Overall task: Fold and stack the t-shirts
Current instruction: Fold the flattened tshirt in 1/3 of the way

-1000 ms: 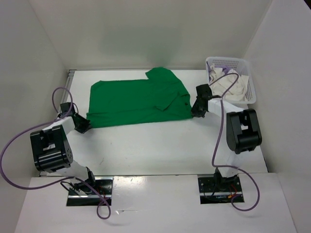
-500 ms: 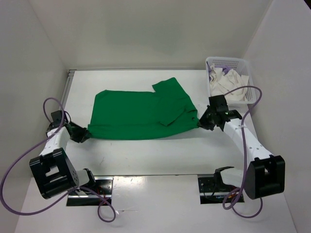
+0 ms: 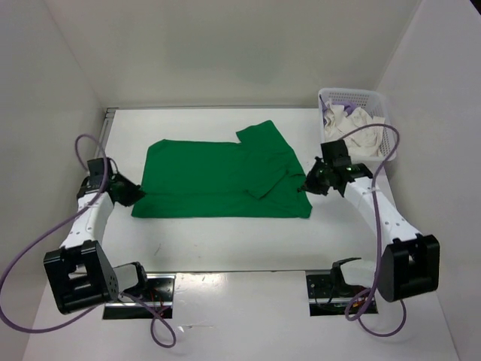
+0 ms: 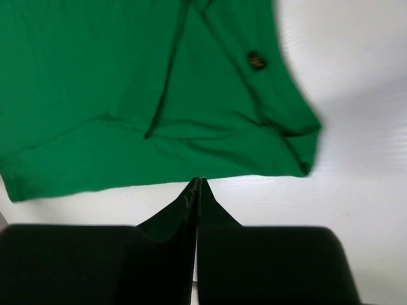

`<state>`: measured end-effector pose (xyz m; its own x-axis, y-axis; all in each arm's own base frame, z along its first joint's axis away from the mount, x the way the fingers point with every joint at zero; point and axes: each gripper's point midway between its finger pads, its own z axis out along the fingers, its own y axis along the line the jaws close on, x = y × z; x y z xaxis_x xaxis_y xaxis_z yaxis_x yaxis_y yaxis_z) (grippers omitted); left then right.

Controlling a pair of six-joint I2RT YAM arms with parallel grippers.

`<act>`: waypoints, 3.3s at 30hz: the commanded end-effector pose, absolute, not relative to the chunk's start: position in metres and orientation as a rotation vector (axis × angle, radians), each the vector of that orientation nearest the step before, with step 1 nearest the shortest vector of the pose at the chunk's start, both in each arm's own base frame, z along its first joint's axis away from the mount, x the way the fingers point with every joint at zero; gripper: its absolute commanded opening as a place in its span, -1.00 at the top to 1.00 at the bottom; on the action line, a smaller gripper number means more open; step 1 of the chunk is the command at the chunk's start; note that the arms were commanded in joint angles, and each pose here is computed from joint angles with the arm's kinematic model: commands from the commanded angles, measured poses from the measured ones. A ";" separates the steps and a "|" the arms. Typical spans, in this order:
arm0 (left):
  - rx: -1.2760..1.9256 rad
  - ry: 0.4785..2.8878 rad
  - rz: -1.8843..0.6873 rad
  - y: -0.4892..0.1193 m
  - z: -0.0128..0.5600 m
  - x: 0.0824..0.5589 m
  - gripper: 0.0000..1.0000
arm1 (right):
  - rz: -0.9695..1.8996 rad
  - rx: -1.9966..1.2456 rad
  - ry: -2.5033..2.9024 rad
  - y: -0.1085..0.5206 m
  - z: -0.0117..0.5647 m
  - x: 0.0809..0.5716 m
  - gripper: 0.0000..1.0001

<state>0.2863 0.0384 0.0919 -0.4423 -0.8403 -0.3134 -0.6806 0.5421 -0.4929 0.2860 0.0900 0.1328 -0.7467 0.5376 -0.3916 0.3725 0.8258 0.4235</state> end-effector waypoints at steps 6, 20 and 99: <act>-0.813 2.259 -0.481 -0.038 0.108 0.335 0.79 | 0.700 0.342 2.561 0.225 0.098 0.302 1.00; -0.814 2.408 -0.492 -0.061 0.046 0.313 0.65 | 0.594 0.313 2.639 0.239 0.042 0.320 0.95; -0.819 2.329 -0.462 -0.044 0.072 0.307 0.53 | 0.691 0.126 2.595 0.277 0.073 0.365 0.95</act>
